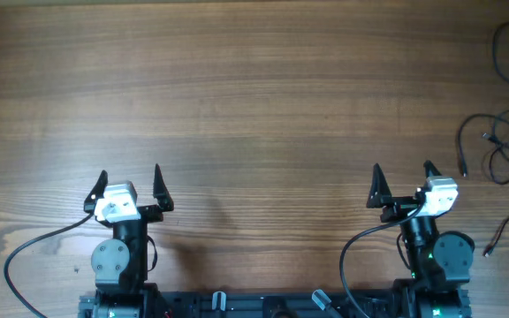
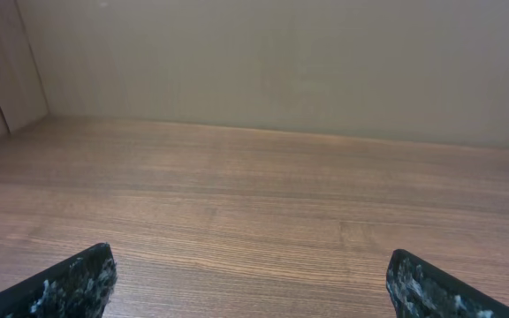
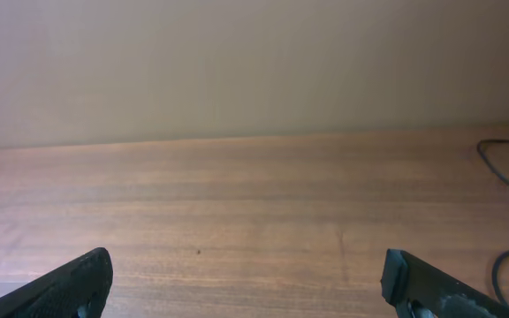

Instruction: Untangle cables

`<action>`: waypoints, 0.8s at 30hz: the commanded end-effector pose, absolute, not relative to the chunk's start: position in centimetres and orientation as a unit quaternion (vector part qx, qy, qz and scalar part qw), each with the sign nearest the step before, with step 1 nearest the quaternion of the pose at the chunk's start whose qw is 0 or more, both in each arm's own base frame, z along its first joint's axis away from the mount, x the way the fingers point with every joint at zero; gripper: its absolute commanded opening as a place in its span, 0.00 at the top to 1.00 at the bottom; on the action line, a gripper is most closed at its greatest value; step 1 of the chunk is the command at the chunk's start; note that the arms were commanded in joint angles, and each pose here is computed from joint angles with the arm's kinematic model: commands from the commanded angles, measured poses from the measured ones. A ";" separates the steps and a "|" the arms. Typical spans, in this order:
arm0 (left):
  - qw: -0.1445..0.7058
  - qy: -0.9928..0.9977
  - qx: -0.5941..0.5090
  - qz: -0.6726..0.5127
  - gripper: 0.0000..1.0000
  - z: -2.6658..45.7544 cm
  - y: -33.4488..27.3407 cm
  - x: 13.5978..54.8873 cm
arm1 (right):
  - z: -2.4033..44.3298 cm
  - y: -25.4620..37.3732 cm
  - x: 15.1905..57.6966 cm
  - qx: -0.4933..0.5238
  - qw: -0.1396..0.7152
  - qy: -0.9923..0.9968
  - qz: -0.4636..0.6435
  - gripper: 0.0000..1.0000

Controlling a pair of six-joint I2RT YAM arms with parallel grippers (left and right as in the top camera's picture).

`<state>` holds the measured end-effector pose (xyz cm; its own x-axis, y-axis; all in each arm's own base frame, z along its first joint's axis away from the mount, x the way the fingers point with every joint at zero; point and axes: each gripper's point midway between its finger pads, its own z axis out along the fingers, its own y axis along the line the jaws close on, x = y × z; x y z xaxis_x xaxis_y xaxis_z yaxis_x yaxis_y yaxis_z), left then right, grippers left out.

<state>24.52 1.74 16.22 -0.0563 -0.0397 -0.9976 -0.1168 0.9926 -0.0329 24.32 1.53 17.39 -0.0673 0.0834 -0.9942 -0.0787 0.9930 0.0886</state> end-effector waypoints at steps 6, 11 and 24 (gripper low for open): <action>0.686 0.725 -0.049 0.039 0.00 16.1 1.9 24.5 | 18.9 2.1 24.5 -0.017 0.723 0.687 0.070 0.00; 0.686 0.725 -0.049 0.039 0.00 16.1 1.9 24.5 | 17.9 2.1 24.5 -0.025 0.711 0.700 0.061 0.00; 0.686 0.725 -0.049 0.039 0.00 16.1 1.9 24.5 | 17.6 2.0 24.6 -0.031 0.708 0.704 0.049 0.00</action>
